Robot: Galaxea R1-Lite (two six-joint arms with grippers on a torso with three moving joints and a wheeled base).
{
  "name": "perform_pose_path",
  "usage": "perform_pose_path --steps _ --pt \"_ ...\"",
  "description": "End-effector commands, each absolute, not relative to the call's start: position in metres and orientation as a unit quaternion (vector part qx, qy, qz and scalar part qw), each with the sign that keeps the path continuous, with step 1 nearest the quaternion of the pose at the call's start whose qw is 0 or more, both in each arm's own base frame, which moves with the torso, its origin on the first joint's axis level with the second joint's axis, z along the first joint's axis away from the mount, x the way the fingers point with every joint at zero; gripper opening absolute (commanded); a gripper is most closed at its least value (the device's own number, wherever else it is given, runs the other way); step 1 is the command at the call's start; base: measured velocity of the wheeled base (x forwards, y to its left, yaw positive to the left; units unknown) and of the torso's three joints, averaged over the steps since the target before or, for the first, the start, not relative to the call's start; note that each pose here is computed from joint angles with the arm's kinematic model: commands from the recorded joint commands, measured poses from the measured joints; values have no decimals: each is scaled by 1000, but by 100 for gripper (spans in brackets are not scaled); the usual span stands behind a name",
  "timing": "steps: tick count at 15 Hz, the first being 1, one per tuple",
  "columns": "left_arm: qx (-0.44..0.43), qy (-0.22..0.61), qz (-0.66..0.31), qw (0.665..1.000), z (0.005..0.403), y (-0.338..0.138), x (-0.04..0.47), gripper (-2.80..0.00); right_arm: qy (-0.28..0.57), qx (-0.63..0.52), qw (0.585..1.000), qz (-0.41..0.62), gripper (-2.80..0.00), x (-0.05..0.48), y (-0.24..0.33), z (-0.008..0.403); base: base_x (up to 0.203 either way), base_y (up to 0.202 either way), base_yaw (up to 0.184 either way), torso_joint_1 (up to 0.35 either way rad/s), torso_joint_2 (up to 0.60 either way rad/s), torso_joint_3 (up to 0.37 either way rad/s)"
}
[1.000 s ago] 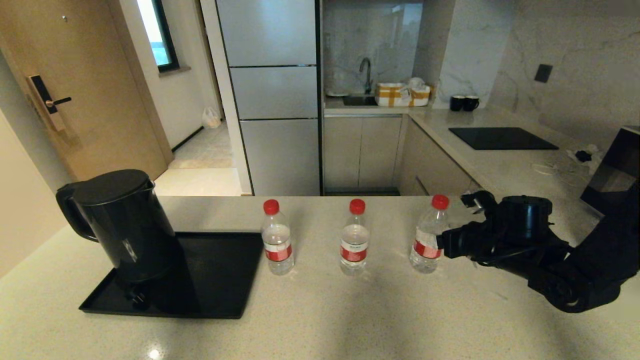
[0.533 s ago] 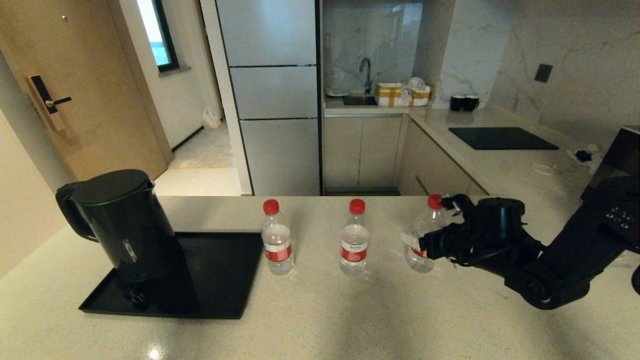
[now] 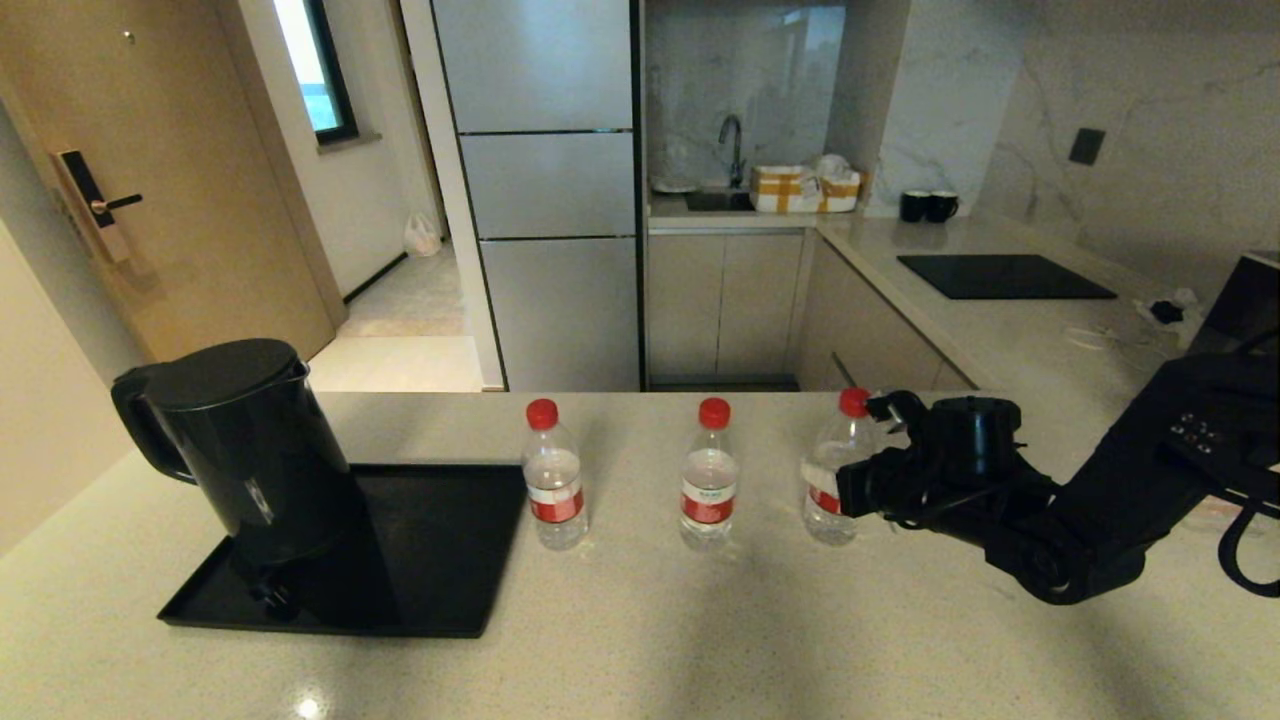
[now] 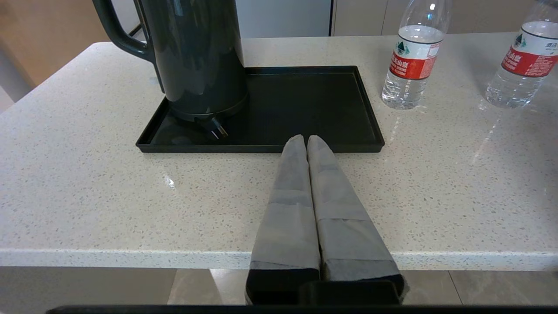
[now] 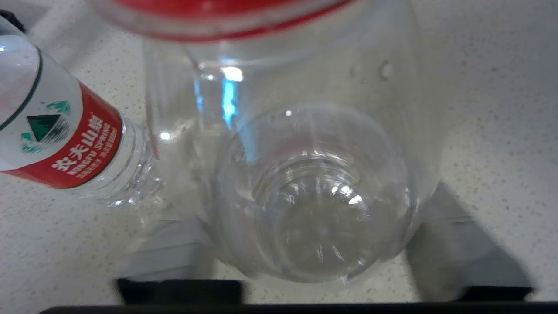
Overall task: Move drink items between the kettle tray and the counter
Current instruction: Pick up the bottled water, then place it on the tray
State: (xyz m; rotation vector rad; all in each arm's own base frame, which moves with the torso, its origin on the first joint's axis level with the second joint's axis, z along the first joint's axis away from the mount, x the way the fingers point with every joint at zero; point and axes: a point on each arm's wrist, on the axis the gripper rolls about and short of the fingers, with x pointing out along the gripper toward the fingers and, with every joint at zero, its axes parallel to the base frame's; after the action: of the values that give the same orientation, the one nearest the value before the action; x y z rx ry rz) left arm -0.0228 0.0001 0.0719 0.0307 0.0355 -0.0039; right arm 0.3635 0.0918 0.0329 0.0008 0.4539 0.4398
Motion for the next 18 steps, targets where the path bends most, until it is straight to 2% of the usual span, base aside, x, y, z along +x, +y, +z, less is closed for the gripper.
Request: perform_pose_path --steps 1,6,9,14,18 --pt "15 17 -2 1000 72 0 -23 -280 214 9 953 216 -280 363 92 43 0 0 0 0 0 0" --pt "15 18 -2 1000 72 0 -23 -280 201 18 956 215 -280 356 89 64 0 0 0 0 0 0" --pt "15 18 -2 1000 72 0 -23 -280 167 40 961 214 -280 333 84 113 0 0 0 0 0 0" --pt "15 17 -2 1000 72 0 -23 -280 79 104 968 216 -280 226 66 217 0 0 0 0 0 0" --pt "15 18 -2 1000 72 0 -23 -280 93 105 982 124 -280 132 40 247 0 0 0 0 0 0"
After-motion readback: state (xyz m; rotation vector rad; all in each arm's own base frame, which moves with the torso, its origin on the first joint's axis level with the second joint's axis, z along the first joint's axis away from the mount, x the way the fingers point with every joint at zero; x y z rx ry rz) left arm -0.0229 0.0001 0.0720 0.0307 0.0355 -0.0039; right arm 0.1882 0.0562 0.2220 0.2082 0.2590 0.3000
